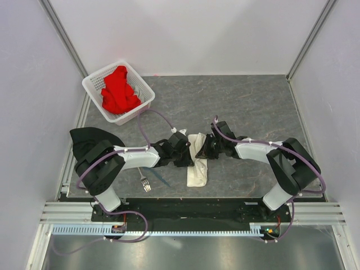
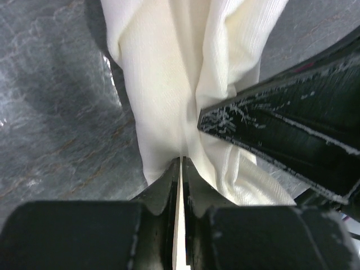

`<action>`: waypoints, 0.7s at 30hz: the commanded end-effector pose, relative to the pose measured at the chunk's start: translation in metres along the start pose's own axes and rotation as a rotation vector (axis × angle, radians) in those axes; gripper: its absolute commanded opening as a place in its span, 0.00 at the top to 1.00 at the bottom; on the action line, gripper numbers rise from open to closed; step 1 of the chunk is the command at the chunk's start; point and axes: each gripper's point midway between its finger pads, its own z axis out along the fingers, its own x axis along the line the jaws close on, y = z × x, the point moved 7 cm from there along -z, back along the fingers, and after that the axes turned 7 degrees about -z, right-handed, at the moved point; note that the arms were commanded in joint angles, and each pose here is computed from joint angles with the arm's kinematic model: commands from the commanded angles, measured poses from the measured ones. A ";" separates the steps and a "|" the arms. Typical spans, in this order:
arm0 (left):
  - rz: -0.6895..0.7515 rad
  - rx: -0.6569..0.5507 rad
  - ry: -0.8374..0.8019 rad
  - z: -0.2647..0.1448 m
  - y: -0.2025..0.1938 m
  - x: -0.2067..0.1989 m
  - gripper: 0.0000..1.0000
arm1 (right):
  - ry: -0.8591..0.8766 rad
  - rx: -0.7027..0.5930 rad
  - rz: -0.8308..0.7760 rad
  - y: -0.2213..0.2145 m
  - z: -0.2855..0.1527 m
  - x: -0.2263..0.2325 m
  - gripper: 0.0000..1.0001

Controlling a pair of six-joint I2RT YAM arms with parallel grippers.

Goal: Fold the napkin into a case and place the utensils inside
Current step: Fold the 2/3-rectangle-folded napkin at the center of the board.

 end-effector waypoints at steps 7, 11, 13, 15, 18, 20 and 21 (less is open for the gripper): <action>-0.030 0.034 -0.029 0.004 -0.016 -0.005 0.90 | 0.068 -0.131 0.107 0.006 -0.005 0.026 1.00; -0.021 0.049 -0.021 0.009 -0.022 -0.005 0.91 | 0.065 -0.146 0.116 0.006 -0.007 0.026 1.00; -0.021 0.046 -0.021 0.008 -0.022 -0.005 0.91 | 0.052 -0.134 0.110 0.005 -0.004 0.023 1.00; -0.020 0.039 -0.025 0.005 -0.021 -0.006 0.91 | 0.032 -0.110 0.103 0.001 0.004 0.018 1.00; -0.016 0.026 -0.041 -0.004 -0.018 -0.011 0.90 | 0.042 -0.081 0.090 -0.005 0.013 0.015 1.00; -0.014 0.015 -0.038 -0.009 -0.016 -0.011 0.86 | 0.039 -0.075 0.073 -0.007 0.015 0.013 1.00; -0.011 -0.014 -0.052 -0.016 -0.011 -0.015 0.81 | 0.033 -0.076 0.065 -0.007 0.015 0.012 1.00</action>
